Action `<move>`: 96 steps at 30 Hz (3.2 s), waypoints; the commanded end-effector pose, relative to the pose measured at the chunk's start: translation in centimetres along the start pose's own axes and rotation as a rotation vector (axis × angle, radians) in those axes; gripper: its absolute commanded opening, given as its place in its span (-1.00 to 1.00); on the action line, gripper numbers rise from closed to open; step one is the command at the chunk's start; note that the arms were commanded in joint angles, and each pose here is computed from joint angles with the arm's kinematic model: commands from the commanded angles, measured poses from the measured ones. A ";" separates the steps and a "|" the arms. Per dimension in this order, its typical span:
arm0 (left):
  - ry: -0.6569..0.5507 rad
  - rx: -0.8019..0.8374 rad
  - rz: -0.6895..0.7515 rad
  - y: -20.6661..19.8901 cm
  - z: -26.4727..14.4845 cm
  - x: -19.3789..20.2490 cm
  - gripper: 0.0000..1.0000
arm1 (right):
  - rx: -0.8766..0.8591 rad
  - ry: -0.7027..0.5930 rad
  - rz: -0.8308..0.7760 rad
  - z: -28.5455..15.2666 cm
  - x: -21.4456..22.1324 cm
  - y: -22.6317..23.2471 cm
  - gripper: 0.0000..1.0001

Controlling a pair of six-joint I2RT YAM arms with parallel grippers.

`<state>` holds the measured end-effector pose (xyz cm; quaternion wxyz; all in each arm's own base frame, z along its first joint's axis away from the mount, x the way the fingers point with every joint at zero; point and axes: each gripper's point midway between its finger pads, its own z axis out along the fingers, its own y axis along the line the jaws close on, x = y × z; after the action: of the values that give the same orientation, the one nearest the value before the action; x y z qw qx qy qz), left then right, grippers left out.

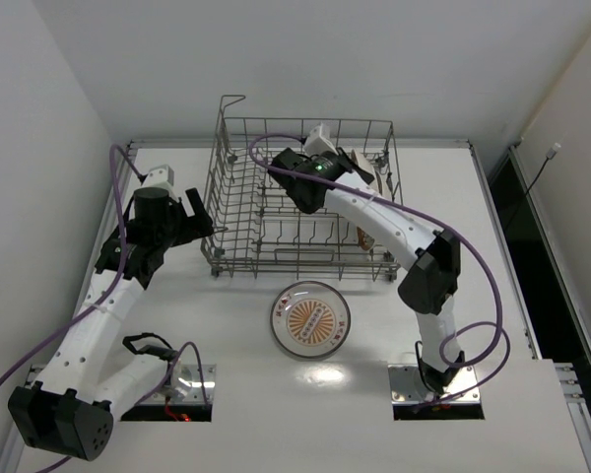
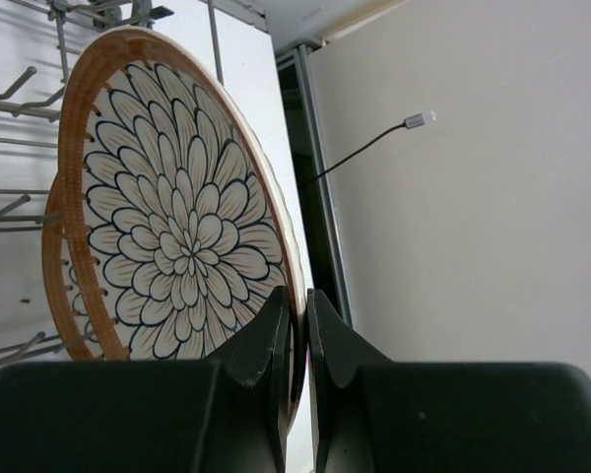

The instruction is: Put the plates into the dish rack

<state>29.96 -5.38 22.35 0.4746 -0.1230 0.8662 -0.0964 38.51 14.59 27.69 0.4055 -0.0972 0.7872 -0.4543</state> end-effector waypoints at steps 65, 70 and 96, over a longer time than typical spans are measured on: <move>0.031 0.287 0.074 -4.9 -1.3 1.0 0.74 | -1.396 0.143 0.997 -15.0 20.4 7.8 1.00; 0.005 0.453 0.098 -6.9 -2.4 2.1 0.83 | -1.588 0.297 1.121 -16.3 24.5 14.0 0.81; -0.016 0.347 0.088 -5.2 -0.8 2.1 0.83 | -1.459 0.627 1.027 -14.1 31.0 20.4 -0.06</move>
<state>28.24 -10.89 20.71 0.4647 -0.0092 0.8562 -0.2254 14.62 20.12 0.53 0.1854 0.1763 0.8817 0.3964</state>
